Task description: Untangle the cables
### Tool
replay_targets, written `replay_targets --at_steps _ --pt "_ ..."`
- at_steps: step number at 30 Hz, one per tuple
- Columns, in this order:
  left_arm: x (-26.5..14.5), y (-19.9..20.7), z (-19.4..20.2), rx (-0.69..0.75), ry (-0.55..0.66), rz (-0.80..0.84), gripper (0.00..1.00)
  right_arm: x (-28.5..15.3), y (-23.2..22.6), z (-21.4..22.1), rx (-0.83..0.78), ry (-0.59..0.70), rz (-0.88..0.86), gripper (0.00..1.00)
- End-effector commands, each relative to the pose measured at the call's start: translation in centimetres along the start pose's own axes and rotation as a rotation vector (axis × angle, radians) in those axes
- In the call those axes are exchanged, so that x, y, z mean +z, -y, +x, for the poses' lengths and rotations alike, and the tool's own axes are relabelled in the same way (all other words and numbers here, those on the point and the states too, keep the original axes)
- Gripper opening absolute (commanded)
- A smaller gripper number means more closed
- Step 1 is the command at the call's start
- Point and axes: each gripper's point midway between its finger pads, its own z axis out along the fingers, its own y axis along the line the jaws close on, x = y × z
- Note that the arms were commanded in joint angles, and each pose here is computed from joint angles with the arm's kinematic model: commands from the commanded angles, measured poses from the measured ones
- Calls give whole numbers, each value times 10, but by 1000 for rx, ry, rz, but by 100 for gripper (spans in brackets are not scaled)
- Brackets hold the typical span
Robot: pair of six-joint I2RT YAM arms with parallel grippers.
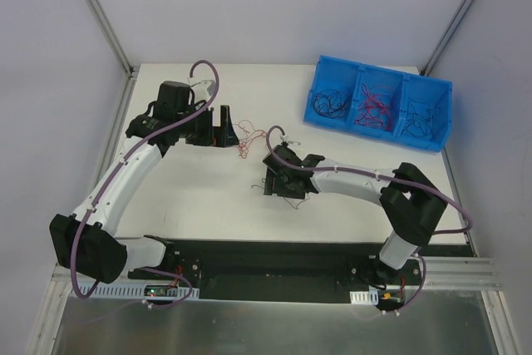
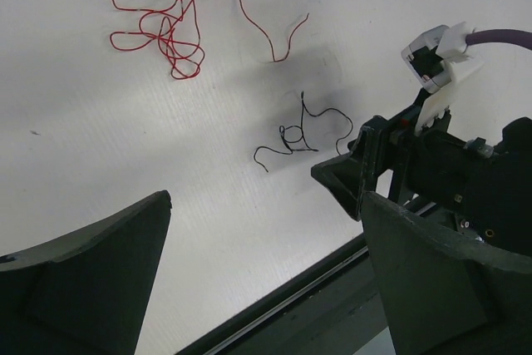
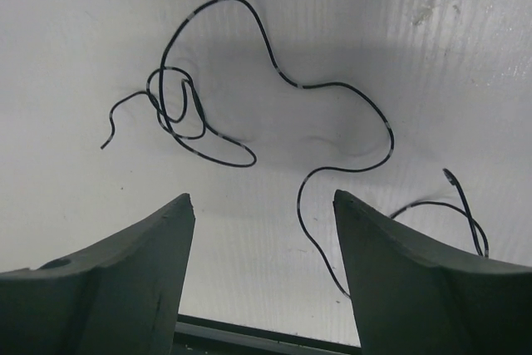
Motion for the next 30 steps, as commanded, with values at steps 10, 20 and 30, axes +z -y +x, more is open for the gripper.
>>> replay_targets --at_steps 10,20,30 --pt "-9 0 -8 46 62 -10 96 20 4 -31 -86 124 213 66" --pt "-3 -9 -7 33 47 -33 96 27 16 -17 -99 98 264 49" --pt "1 -21 -8 1 40 -59 96 -7 22 -43 -186 225 239 0"
